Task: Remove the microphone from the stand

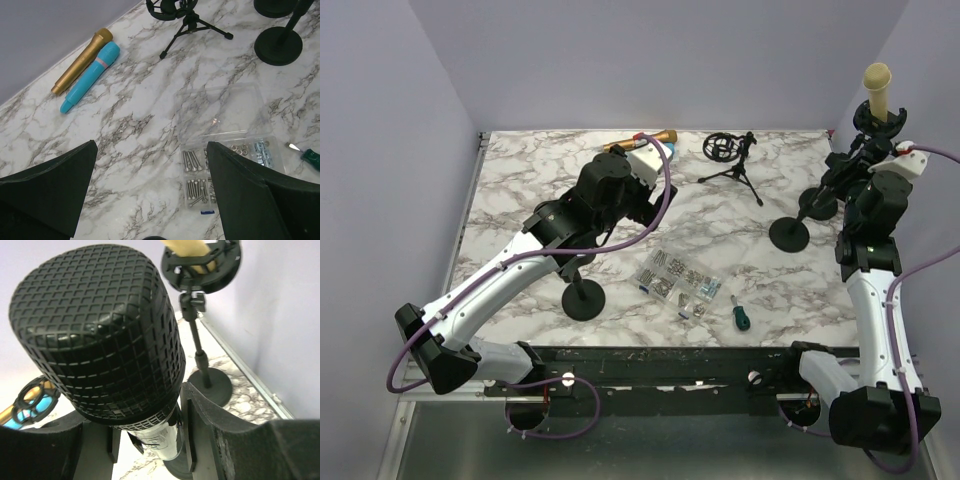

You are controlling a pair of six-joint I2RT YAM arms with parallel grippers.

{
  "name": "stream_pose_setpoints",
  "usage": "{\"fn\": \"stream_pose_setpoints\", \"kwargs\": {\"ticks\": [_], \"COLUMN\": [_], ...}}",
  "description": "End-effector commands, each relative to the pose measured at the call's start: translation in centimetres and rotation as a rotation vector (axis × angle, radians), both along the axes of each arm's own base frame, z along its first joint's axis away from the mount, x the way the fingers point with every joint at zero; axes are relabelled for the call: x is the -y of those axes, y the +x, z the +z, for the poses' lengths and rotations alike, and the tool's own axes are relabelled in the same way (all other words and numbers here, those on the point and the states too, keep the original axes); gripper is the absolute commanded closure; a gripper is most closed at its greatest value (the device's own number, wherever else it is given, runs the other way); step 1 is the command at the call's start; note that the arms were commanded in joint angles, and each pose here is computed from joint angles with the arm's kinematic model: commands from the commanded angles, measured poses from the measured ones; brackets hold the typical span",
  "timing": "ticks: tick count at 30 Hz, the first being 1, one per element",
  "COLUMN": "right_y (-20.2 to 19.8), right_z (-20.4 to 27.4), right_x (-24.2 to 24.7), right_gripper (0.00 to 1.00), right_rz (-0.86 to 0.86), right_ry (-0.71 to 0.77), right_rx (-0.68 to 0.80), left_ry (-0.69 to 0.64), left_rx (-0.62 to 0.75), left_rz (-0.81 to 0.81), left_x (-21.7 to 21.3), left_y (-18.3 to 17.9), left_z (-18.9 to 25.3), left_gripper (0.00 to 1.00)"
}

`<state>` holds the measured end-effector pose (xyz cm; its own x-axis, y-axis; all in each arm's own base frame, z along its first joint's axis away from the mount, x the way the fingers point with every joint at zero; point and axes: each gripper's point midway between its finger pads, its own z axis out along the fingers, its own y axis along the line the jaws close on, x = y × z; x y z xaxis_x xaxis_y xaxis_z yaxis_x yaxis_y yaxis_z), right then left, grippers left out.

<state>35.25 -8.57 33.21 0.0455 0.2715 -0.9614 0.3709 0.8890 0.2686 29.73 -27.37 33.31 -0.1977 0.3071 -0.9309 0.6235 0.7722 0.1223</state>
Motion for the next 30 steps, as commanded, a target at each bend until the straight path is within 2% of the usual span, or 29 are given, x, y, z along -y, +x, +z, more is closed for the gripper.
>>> {"fn": "stream_pose_setpoints", "kwargs": {"ticks": [1,5,13,19,22,25,30], "right_y": [0.8,1.2,2.3,2.6,2.6,2.4,1.5], "right_z": [1.5,1.5,1.3,2.0,3.8,5.9,9.1], "right_x": [-2.9,-4.3,-6.3,-5.9,-5.3,-5.2,-7.4], "right_gripper": [0.93,0.94,0.93,0.93,0.99,0.99,0.99], "right_rz": [0.171,0.254,0.397,0.382,0.344,0.340,0.442], "right_ry": [0.008,-0.001,-0.048,-0.081,-0.089,-0.089,-0.065], "right_rx": [0.079,0.080,0.038,0.050,0.068,0.075,0.122], "left_ry": [-0.006,-0.031,-0.179,-0.298,-0.317,-0.342,-0.383], "left_rx": [0.014,0.016,-0.015,-0.077,-0.082,-0.074,-0.070], "left_rz": [-0.010,-0.077,-0.278,-0.371,-0.370,-0.351,-0.291], "left_x": [0.1,1.1,4.6,7.2,7.1,6.0,3.1], "left_y": [-0.4,-1.4,-4.1,-5.2,-5.4,-5.7,-6.3], "left_z": [0.7,0.8,1.3,2.7,3.7,5.0,6.3], "left_gripper": [0.05,0.05,0.05,0.05,0.05,0.05,0.05]}}
